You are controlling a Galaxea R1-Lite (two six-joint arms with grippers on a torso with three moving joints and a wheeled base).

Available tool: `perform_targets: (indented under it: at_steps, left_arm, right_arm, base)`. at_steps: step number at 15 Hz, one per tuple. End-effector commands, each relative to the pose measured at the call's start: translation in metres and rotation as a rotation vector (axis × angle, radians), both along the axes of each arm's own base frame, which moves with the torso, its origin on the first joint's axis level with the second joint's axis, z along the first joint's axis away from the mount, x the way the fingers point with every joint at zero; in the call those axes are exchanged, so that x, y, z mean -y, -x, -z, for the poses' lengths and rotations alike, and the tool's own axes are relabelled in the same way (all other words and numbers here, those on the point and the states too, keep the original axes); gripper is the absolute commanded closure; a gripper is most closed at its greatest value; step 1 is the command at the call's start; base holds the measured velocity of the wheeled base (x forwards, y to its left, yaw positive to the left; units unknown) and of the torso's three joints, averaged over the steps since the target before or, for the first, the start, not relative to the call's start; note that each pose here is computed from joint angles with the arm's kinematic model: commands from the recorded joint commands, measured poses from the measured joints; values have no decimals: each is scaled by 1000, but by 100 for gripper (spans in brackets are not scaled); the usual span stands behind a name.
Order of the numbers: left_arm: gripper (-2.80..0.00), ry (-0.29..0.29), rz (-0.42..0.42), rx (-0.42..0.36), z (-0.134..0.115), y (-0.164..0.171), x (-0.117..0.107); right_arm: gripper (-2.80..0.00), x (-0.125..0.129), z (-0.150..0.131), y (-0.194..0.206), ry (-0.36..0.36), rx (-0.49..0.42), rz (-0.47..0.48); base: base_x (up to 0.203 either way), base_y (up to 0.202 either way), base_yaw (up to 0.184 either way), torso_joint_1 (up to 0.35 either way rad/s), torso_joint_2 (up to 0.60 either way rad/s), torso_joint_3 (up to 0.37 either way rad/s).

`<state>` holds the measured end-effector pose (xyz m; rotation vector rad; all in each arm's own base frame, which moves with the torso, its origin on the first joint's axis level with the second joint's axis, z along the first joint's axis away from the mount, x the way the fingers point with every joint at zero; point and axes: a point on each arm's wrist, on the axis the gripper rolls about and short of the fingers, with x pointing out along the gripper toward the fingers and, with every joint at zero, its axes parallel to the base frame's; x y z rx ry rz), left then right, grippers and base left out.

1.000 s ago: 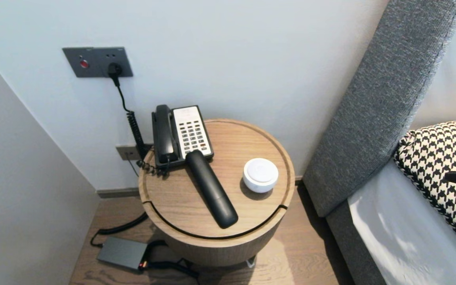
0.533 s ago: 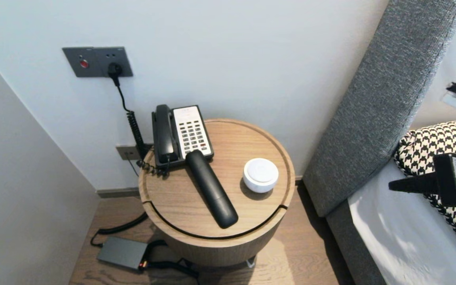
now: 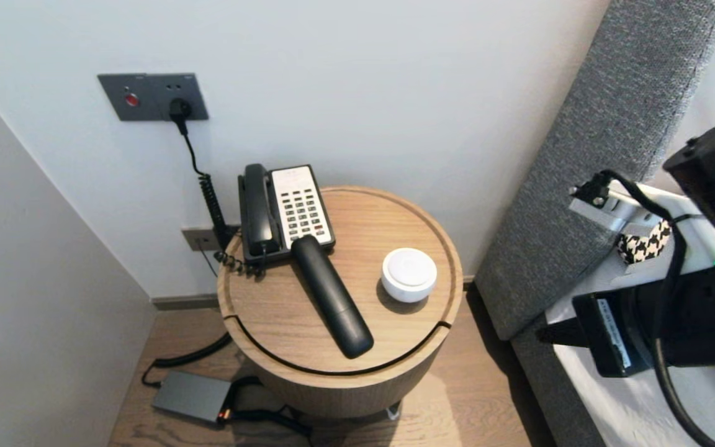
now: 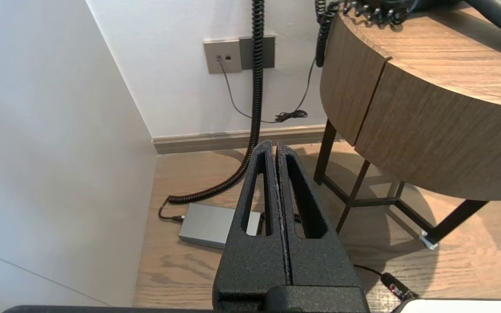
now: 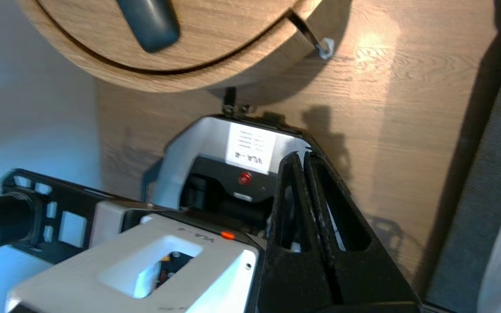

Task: Open the nightstand drawer

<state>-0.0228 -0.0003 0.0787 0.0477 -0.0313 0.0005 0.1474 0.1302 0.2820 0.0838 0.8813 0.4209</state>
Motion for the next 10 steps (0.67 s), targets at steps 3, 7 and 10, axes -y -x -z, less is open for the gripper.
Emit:
perform_targets:
  at_steps: [3, 7, 10]
  left_arm:
    - [0, 0, 1, -10, 3, -1, 0]
    - [0, 0, 1, -10, 3, -1, 0]
    - [0, 0, 1, -10, 3, -1, 0]
  right_arm:
    - [0, -26, 20, -13, 61, -56, -37]
    - [0, -37, 26, -23, 49, -40, -39]
    - [0, -52, 38, -27, 58, -47, -66]
  base:
    - [0, 0, 0, 0, 0, 0]
    - [0, 0, 0, 0, 0, 0]
    - [0, 0, 0, 0, 0, 0]
